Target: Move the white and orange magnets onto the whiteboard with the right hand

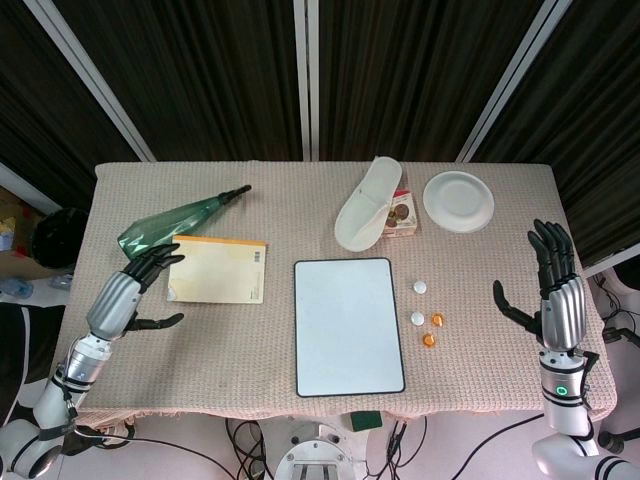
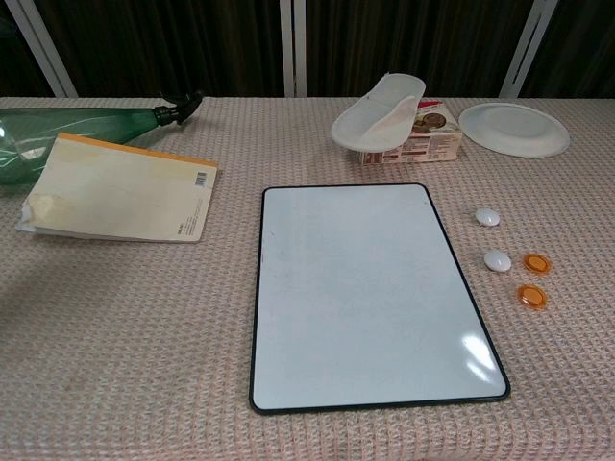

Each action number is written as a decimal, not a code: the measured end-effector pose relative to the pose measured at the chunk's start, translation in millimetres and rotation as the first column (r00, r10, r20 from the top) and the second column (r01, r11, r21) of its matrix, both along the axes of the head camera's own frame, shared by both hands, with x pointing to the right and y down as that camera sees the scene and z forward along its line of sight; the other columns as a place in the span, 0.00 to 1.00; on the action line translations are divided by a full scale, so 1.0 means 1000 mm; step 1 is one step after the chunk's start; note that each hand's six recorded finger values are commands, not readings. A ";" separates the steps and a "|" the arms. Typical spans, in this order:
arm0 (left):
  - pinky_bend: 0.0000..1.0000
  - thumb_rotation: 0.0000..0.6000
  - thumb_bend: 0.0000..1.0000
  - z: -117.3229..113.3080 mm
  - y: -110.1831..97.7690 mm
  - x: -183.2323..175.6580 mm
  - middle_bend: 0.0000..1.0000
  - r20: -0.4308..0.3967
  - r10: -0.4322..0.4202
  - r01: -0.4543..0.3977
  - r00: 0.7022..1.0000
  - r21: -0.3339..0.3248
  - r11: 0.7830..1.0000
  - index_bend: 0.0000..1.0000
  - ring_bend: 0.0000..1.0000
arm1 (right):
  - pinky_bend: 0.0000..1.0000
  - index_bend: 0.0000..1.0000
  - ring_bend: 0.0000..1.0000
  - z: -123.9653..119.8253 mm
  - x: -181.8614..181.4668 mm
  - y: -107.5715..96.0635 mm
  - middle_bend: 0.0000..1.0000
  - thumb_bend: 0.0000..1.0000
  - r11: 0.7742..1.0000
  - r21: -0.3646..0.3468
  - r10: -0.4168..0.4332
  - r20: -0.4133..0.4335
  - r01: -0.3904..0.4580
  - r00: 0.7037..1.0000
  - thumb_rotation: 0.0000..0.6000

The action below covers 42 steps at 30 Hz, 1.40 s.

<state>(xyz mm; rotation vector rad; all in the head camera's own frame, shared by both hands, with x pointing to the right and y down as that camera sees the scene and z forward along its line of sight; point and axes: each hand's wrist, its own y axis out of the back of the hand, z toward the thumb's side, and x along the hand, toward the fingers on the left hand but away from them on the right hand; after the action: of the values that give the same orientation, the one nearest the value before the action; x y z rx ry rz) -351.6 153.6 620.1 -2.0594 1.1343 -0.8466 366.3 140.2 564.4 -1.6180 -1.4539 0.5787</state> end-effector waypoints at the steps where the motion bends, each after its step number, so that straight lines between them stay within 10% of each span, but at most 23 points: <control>1: 0.18 1.00 0.11 0.001 0.000 0.001 0.09 0.008 0.002 -0.002 1.000 0.005 1.000 0.16 0.10 | 0.00 0.00 0.00 0.000 0.001 0.000 0.00 0.39 1.000 -0.002 0.002 0.000 -0.002 1.000 1.00; 13: 0.17 1.00 0.11 -0.006 0.006 -0.005 0.10 0.069 0.001 -0.004 0.998 0.040 0.999 0.16 0.10 | 0.00 0.01 0.00 0.007 -0.004 0.005 0.00 0.38 0.999 -0.042 -0.030 -0.035 0.028 0.999 1.00; 20: 0.16 1.00 0.11 -0.013 0.009 -0.030 0.10 0.152 -0.066 0.057 0.986 0.062 0.996 0.16 0.10 | 0.00 0.26 0.00 0.017 -0.014 0.010 0.01 0.35 0.984 -0.156 -0.109 -0.176 0.082 0.978 1.00; 34: 0.15 1.00 0.11 -0.011 0.021 -0.069 0.11 0.270 -0.144 0.144 0.952 0.018 0.989 0.16 0.10 | 0.00 0.35 0.00 0.093 -0.040 0.041 0.00 0.33 0.842 -0.537 -0.393 -0.528 0.063 0.753 1.00; 42: 0.15 1.00 0.11 -0.011 0.025 -0.076 0.11 0.276 -0.149 0.152 0.949 0.014 0.988 0.16 0.10 | 0.00 0.33 0.00 0.125 -0.063 0.048 0.00 0.32 0.806 -0.587 -0.441 -0.520 0.069 0.732 1.00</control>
<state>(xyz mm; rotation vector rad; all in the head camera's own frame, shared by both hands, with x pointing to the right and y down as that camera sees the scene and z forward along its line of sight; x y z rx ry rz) -427.8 178.6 608.8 -1.8064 1.1415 -1.1742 303.3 188.4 689.2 -1.7454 -0.5373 1.3055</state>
